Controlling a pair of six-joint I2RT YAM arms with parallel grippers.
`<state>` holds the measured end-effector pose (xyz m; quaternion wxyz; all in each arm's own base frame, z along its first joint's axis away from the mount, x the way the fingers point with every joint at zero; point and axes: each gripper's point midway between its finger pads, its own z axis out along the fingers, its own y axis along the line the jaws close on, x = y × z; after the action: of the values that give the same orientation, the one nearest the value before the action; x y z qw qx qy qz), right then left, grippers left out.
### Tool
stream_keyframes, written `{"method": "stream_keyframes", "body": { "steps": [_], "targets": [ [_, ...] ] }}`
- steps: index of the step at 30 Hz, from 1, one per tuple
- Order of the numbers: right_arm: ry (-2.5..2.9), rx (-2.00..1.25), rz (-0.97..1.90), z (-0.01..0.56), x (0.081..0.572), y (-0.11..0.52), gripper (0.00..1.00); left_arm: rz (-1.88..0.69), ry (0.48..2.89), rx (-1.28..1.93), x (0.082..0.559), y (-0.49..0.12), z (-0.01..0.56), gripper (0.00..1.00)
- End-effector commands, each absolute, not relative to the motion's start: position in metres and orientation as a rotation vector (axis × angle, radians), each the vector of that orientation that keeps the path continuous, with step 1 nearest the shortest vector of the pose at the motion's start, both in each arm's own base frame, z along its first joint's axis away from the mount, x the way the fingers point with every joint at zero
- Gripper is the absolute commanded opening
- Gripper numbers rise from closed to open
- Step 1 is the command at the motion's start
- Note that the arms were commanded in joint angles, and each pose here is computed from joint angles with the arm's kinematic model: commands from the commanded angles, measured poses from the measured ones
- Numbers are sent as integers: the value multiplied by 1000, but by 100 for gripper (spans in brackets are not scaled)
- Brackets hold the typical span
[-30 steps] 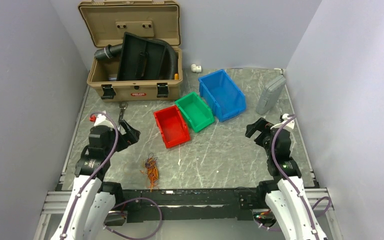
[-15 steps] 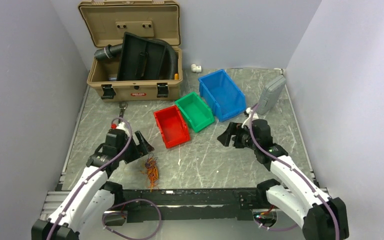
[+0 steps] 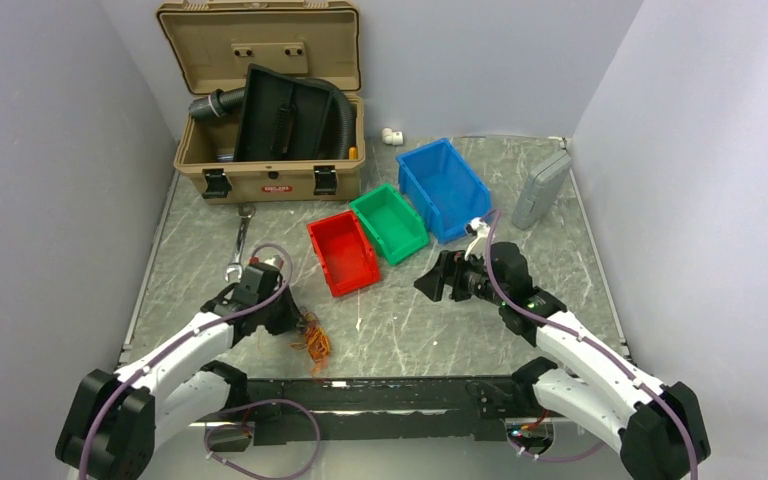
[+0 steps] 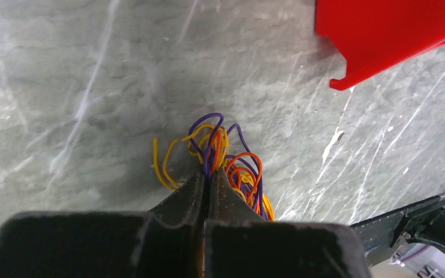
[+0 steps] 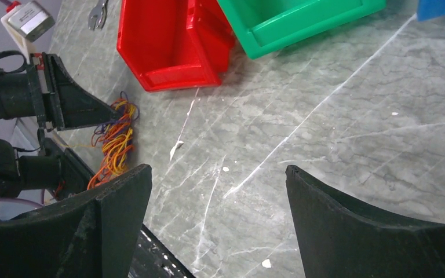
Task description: Untangle the cables
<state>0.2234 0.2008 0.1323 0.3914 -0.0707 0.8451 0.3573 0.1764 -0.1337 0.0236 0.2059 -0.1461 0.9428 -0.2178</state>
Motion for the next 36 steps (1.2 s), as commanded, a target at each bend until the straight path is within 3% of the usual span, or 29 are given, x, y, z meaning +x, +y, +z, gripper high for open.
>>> {"method": "stream_keyframes", "body": {
  "steps": [1,11,18,30,34,36],
  "targets": [
    [2079,-234,945,151,227,215,88,-775,2537,-260,197,-161,49,0],
    [1956,-531,1183,171,187,261,87,-1221,2183,53,208,-215,143,0],
    [1871,-692,1308,183,157,295,83,-1354,1908,129,209,-228,194,0],
    [1840,-685,1301,193,158,329,77,-1408,1861,186,210,-253,206,0],
    [1846,-675,1294,190,161,333,68,-1412,1856,194,211,-261,210,0],
    [1867,-660,1268,186,164,332,53,-1412,1850,198,212,-263,212,0]
  ]
}}
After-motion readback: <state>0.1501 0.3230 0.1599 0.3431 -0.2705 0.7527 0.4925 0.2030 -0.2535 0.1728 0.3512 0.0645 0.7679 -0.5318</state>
